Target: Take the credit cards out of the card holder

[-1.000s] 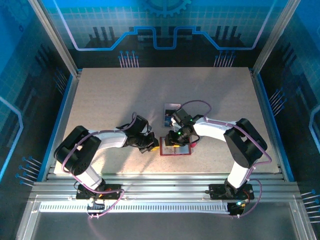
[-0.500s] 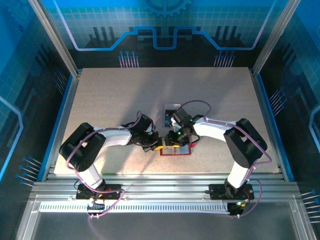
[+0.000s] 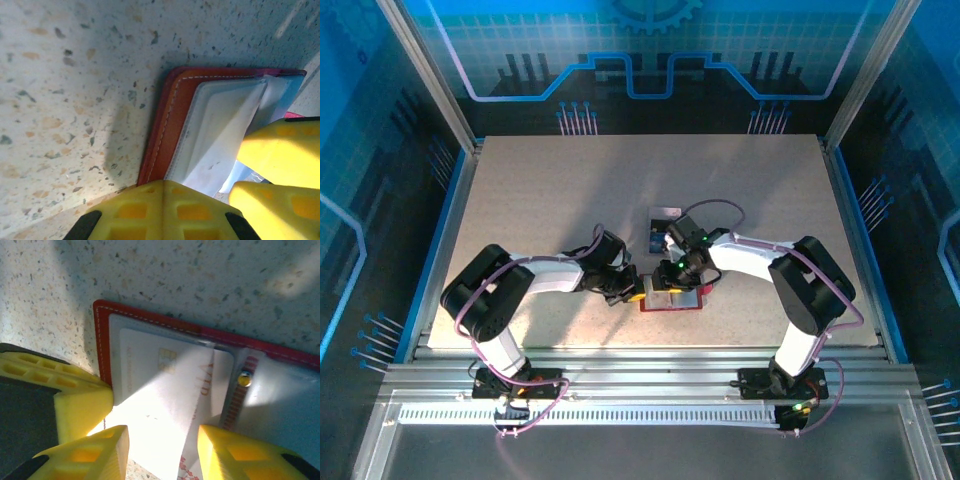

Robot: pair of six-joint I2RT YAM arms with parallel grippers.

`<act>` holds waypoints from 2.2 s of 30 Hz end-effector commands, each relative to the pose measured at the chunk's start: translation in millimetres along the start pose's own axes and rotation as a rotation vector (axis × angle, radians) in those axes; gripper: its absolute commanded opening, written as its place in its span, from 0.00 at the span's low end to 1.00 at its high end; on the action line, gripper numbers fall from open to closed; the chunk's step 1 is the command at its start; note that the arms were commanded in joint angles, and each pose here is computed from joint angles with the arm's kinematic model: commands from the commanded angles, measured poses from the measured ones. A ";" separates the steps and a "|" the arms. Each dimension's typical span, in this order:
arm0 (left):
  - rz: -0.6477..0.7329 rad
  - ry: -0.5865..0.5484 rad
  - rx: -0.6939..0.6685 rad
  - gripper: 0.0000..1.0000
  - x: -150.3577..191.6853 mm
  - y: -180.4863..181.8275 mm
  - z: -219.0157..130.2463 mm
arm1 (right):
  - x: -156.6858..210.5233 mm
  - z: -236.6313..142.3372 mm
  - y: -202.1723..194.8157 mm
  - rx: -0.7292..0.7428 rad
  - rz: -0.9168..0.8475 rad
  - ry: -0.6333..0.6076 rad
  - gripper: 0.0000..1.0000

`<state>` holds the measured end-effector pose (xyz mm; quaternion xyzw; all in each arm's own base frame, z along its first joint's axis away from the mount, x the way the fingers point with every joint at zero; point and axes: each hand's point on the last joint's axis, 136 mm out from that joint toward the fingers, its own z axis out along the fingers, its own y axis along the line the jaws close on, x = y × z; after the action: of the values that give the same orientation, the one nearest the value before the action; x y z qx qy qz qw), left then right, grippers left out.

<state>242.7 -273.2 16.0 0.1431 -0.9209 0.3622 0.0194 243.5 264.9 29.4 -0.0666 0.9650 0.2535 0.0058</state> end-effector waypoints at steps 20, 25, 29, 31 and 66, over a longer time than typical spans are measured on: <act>-0.019 -0.038 -0.055 0.13 5.3 16.7 -25.6 | -6.5 -14.6 19.2 -0.211 0.059 -0.008 0.40; 0.011 -0.059 -0.013 0.15 -4.0 -10.3 -33.7 | -7.1 -12.4 14.6 -0.212 0.067 0.000 0.35; 0.016 -0.057 -0.013 0.12 -7.2 -16.7 -33.6 | -8.7 -9.8 11.6 -0.216 0.069 0.006 0.33; 0.019 -0.047 -0.009 0.11 -7.5 -18.2 -31.1 | -9.8 -7.6 10.4 -0.219 0.070 0.010 0.32; -0.023 0.009 -0.121 0.08 1.0 21.9 -6.1 | 2.5 10.8 -2.1 -0.285 0.099 0.098 0.20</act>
<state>247.8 -261.6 20.3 0.1508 -0.9307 0.3330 0.0171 246.4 269.9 23.9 -0.0297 0.9244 0.3771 -0.0483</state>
